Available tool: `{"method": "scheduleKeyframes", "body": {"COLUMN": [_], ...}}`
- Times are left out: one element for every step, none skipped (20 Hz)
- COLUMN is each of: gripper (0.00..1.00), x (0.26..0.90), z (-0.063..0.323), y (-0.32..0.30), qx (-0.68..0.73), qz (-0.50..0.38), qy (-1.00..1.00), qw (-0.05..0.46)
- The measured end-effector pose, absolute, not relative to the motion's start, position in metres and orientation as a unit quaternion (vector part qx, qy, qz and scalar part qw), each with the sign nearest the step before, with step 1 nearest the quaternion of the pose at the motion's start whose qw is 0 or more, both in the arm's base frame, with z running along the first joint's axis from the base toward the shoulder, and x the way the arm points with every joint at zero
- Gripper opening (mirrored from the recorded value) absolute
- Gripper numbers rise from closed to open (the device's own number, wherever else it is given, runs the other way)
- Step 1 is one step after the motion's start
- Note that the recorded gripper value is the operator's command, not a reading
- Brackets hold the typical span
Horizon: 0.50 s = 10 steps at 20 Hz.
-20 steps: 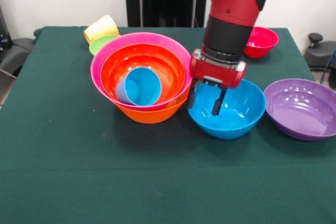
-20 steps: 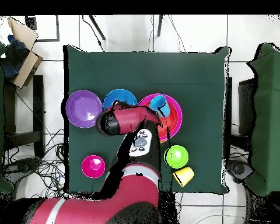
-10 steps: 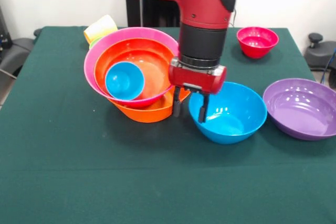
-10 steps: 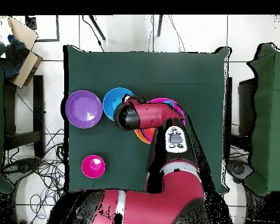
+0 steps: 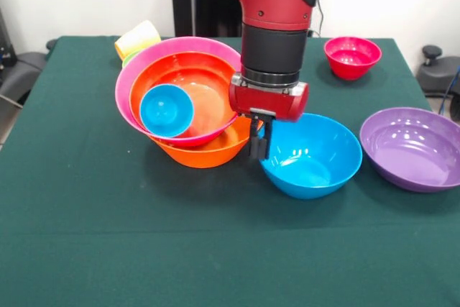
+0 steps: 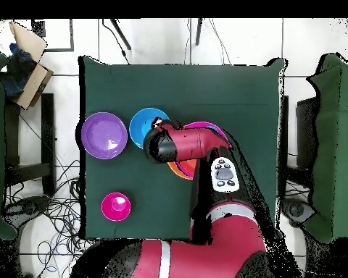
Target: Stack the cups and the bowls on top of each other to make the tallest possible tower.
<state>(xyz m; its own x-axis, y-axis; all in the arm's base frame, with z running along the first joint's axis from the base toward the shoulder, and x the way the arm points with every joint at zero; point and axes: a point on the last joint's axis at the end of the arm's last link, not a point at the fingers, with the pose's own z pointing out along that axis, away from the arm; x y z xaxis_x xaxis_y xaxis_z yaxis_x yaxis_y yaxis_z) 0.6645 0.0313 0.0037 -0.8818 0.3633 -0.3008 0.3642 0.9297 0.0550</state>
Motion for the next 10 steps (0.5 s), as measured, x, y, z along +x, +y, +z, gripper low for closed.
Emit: {"method": "scheduleKeyframes", "body": {"gripper": [0.0,0.0,0.0,0.0,0.0,0.0,0.0,0.0,0.0,0.0], "x": [0.6636,0.6632,0.6631,0.6631,0.6631,0.663,0.663,0.663,0.6629,0.6629], "z": [0.0034,0.0031,0.0031,0.0033,0.0033,0.0033,0.0033,0.0034,0.0035,0.0035], "y": [0.0342,0.0352,0.0357,0.0367,0.0379,0.0393,0.0402,0.0411,0.0415,0.0418], "qx": [0.186,0.185,0.185,0.184,0.183,0.182,0.182,0.181,0.181,0.181], "qz": [0.0,0.0,0.0,0.001,0.001,0.001,0.001,0.001,0.001,0.001], "qy": [0.971,0.971,0.971,0.971,0.971,0.971,0.971,0.972,0.972,0.972], "qw": [0.153,0.152,0.152,0.152,0.152,0.152,0.152,0.152,0.152,0.152]}}
